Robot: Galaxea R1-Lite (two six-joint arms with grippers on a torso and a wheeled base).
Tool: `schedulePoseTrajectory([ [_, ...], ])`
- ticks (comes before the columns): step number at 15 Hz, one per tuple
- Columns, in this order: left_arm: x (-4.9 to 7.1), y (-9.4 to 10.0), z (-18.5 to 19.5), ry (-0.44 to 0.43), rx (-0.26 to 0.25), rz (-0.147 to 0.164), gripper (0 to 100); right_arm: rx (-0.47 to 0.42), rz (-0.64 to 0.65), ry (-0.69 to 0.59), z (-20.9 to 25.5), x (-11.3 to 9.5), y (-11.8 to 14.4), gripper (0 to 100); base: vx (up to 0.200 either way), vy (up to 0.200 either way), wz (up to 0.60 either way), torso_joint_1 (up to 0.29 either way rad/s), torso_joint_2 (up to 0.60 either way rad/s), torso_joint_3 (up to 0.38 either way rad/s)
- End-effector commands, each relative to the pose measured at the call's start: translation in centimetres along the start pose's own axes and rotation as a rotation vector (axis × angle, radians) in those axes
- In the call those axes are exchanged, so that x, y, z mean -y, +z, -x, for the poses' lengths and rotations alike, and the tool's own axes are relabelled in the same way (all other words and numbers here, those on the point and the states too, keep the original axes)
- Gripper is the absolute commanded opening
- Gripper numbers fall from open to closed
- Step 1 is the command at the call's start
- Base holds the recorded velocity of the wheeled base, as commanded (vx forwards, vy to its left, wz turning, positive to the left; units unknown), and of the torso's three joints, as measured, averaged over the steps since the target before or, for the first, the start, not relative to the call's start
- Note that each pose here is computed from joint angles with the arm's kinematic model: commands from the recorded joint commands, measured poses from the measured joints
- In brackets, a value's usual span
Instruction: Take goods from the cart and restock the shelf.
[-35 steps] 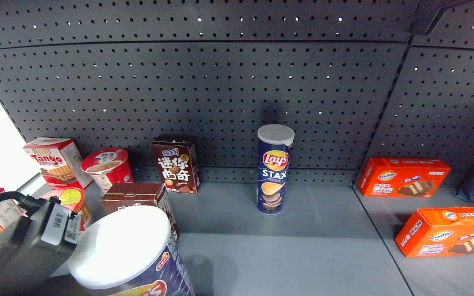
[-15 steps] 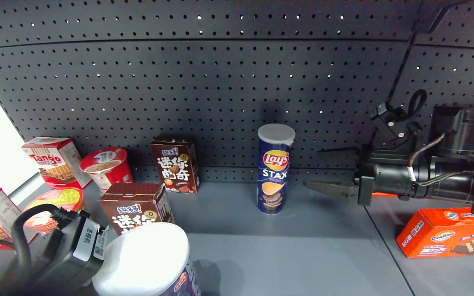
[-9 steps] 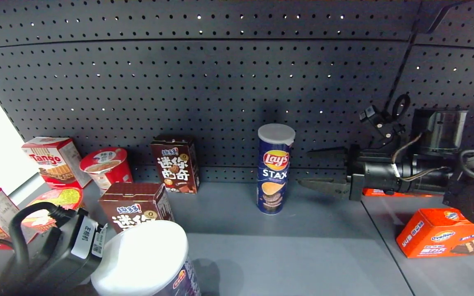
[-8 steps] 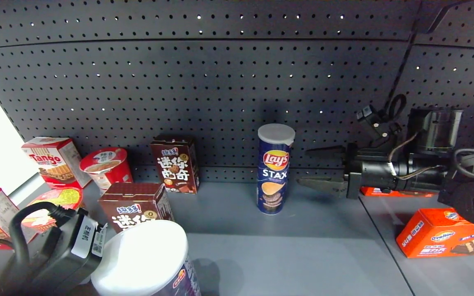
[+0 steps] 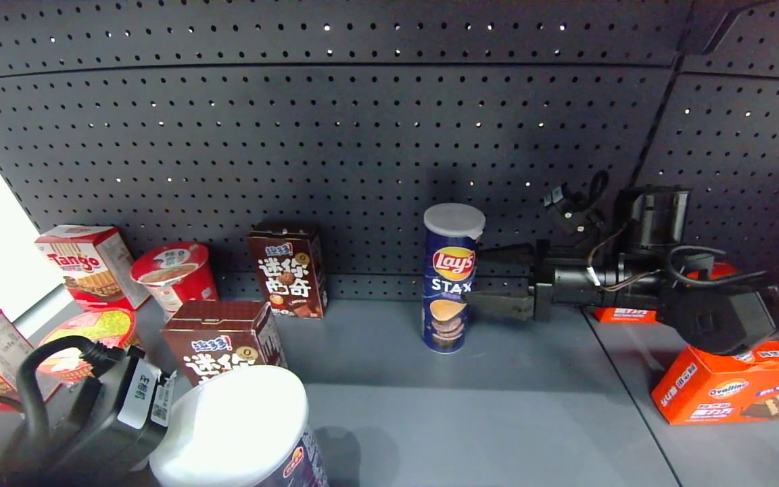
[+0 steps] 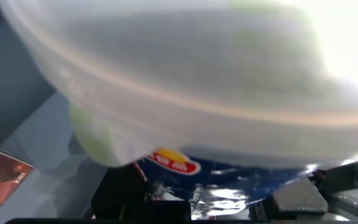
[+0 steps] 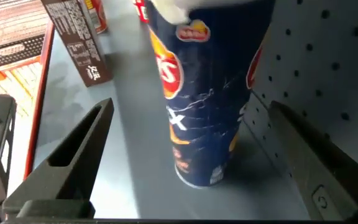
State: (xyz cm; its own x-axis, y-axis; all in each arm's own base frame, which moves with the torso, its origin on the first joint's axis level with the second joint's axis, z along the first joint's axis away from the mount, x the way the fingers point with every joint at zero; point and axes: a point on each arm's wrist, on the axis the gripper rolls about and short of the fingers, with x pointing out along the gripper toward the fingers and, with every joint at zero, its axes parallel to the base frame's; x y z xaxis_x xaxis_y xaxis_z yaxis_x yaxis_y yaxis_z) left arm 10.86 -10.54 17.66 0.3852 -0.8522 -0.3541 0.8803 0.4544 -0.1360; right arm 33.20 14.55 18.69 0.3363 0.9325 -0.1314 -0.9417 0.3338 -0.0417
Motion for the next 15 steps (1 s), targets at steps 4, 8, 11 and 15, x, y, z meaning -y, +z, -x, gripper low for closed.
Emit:
schedulePoseTrajectory([
  [4,0.0,0.1,0.0,0.001,0.006,0.000,0,-0.028,-0.031,0.019,-2.5,1.8,-2.3,100,0.000,0.000,0.00,0.000,0.00,0.000],
  [8,0.0,0.1,0.0,0.004,0.003,0.003,0,-0.037,-0.038,0.041,-4.1,2.1,-3.3,100,0.000,0.000,0.00,0.000,0.00,0.000],
  [11,-0.1,0.0,0.0,0.005,0.000,0.005,0,-0.037,-0.037,0.055,-5.1,2.3,-3.7,100,0.000,0.000,0.00,0.000,0.00,0.000],
  [15,-0.1,-0.2,0.0,0.004,-0.004,0.007,0,-0.043,-0.041,0.053,-5.4,2.4,-4.0,0,0.000,0.000,0.00,0.000,0.00,0.000],
])
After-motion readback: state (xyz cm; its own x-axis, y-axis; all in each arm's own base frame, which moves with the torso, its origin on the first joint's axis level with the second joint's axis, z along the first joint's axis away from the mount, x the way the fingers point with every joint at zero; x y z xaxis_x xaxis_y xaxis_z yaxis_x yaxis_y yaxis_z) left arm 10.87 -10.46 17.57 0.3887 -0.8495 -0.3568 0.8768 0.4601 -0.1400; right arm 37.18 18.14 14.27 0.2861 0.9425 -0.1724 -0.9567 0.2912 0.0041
